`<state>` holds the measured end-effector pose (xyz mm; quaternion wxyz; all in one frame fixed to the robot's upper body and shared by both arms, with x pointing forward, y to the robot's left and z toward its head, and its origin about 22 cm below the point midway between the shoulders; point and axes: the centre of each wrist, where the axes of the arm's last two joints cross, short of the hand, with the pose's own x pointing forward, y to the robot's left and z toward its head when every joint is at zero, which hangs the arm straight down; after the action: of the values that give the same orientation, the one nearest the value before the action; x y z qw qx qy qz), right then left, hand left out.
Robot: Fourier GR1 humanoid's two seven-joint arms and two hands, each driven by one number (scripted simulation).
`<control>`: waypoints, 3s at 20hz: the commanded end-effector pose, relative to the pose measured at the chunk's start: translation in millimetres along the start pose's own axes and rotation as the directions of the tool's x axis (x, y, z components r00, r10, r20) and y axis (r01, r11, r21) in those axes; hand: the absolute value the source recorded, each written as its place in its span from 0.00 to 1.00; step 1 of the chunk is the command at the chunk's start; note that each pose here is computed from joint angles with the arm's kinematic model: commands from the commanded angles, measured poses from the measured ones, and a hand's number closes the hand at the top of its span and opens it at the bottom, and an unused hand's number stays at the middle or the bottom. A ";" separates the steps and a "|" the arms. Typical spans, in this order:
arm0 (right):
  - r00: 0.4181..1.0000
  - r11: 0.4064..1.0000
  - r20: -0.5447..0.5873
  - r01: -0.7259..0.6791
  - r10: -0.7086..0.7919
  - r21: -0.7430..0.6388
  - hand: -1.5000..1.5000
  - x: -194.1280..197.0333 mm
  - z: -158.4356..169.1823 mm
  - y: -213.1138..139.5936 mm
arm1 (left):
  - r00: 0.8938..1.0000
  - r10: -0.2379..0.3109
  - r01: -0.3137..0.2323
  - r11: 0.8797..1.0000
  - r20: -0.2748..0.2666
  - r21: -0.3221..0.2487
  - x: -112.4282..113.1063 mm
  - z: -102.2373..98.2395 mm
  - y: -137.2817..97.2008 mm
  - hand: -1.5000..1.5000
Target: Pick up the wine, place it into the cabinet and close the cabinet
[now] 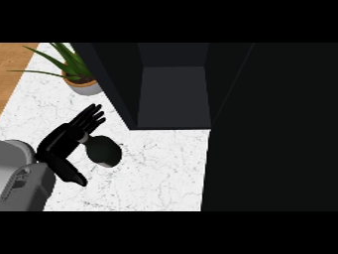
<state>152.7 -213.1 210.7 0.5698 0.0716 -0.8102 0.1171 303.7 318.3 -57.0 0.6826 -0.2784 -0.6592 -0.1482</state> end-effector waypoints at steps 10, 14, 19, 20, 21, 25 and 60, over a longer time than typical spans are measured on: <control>0.998 0.999 0.045 0.036 -0.038 0.041 0.00 7.3 19.7 2.0 | 0.999 0.033 -0.032 0.998 0.017 -0.061 -23.3 -11.8 -6.9 0.00; 0.997 0.999 0.063 0.042 -0.044 0.026 0.00 18.6 17.1 -1.6 | 0.998 0.061 -0.060 0.997 0.022 -0.048 -43.1 -0.6 -8.2 0.00; 0.998 0.999 0.054 0.019 -0.021 0.042 0.00 18.2 15.2 -4.6 | 0.995 0.087 -0.085 0.995 0.042 -0.045 -49.4 -8.7 -18.2 0.00; 0.998 0.999 0.047 0.033 -0.034 0.027 0.00 13.7 11.9 -0.5 | 0.992 0.119 -0.118 0.992 0.031 -0.051 -39.6 -15.7 -8.7 0.00; 0.997 0.999 0.064 0.035 -0.037 0.031 0.00 13.3 9.4 3.5 | 0.993 0.115 -0.114 0.992 0.038 -0.047 -55.9 -3.4 -15.5 0.00; 0.998 0.998 0.039 0.037 -0.039 0.044 0.00 10.1 24.1 1.7 | 0.986 0.168 -0.165 0.978 0.018 -0.131 -52.6 -9.0 -19.6 1.00; 1.000 1.000 0.016 0.022 -0.022 0.015 0.00 9.8 18.5 -9.2 | 0.913 -0.196 0.018 0.896 0.359 0.444 40.2 49.2 -93.6 1.00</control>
<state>153.9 -214.6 205.4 0.5763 0.0655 -0.8068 0.1130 230.4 288.9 -27.5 0.5640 -0.0779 -0.8217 0.0258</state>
